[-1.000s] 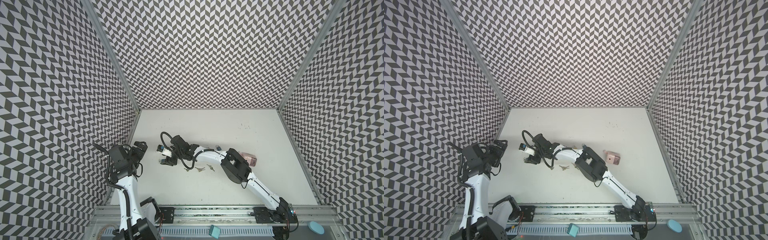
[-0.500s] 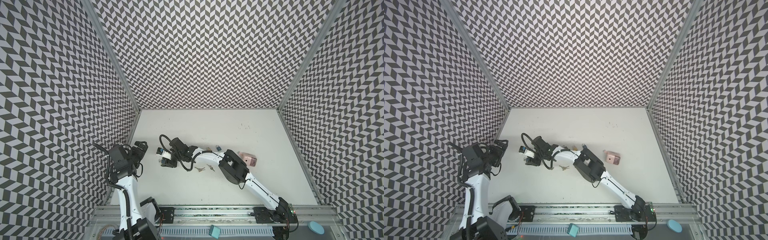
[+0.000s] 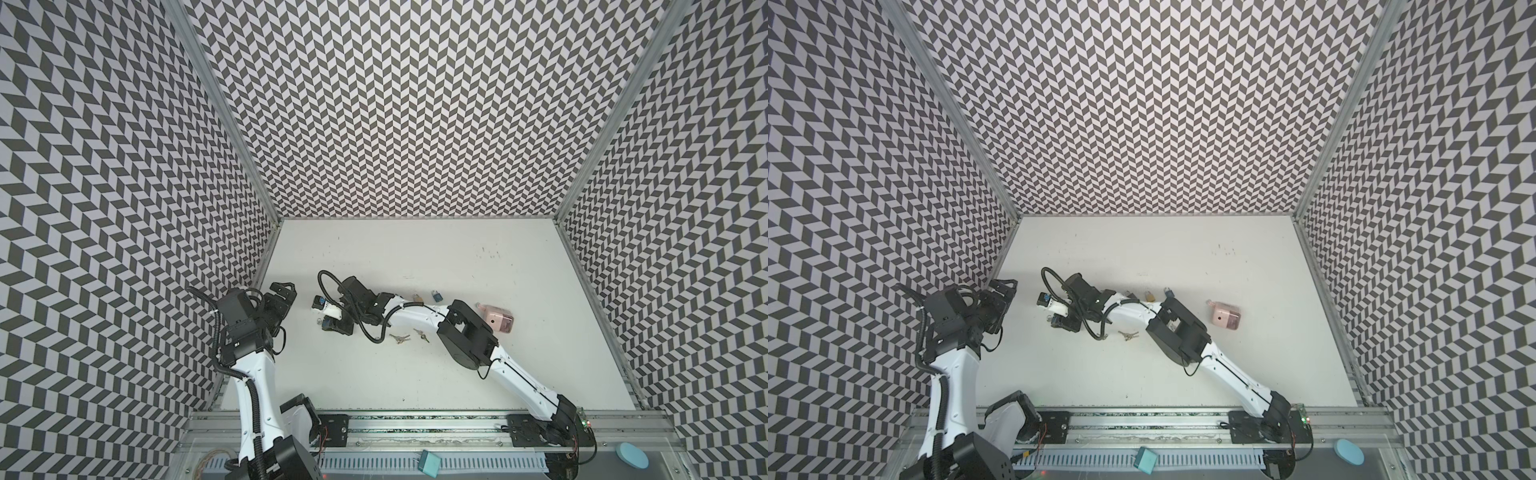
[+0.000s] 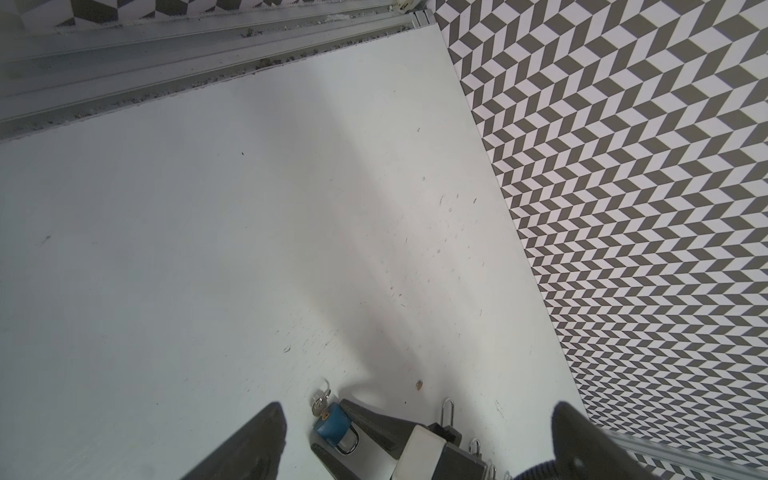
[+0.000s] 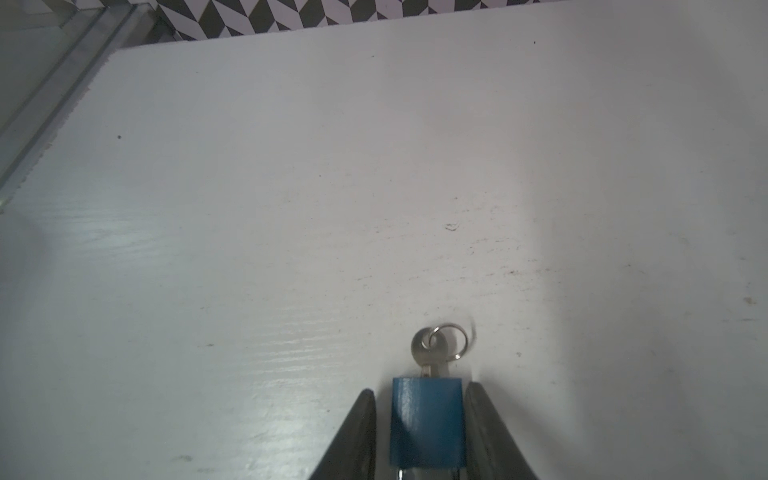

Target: Lock with the key

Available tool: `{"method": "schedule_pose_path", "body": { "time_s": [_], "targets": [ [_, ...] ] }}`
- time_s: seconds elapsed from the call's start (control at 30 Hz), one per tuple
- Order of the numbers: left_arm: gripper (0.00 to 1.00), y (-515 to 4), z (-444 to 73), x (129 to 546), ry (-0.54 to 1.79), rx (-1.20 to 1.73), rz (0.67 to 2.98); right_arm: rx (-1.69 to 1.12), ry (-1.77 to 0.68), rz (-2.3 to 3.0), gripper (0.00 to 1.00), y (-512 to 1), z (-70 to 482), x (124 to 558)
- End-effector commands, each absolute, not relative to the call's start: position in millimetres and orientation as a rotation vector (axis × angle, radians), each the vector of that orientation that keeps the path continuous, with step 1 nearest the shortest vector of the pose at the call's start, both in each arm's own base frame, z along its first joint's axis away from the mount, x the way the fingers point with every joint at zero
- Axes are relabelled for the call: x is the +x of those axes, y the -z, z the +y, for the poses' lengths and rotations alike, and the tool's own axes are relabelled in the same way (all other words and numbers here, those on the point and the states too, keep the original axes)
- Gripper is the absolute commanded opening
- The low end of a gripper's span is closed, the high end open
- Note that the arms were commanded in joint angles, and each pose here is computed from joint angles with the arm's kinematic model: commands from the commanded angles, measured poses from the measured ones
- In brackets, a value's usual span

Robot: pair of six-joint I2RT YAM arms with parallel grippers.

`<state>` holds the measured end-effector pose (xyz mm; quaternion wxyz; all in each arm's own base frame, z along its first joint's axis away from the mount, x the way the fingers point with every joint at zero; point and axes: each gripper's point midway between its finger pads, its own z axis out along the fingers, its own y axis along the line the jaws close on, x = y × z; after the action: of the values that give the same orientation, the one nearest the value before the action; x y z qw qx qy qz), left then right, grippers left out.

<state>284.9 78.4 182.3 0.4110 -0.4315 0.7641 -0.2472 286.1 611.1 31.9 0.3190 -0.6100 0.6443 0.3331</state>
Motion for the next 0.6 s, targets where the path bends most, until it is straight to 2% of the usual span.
{"method": "schedule_pose_path", "body": {
  "time_s": [0.0, 0.37, 0.57],
  "targets": [
    [1.00, -191.4, 79.3, 287.8, 0.622, -1.044, 1.909, -1.607, -0.864, 1.705, 0.31, -28.4, 612.2, 284.6],
    [0.99, -202.9, 61.5, 297.1, 0.692, -0.933, 1.928, -1.587, -0.866, 1.684, 0.23, -48.3, 608.4, 282.5],
    [0.96, -213.0, 52.1, 300.8, 0.713, -0.866, 1.940, -1.548, -0.893, 1.644, 0.23, -90.6, 604.7, 279.3]
  ]
}}
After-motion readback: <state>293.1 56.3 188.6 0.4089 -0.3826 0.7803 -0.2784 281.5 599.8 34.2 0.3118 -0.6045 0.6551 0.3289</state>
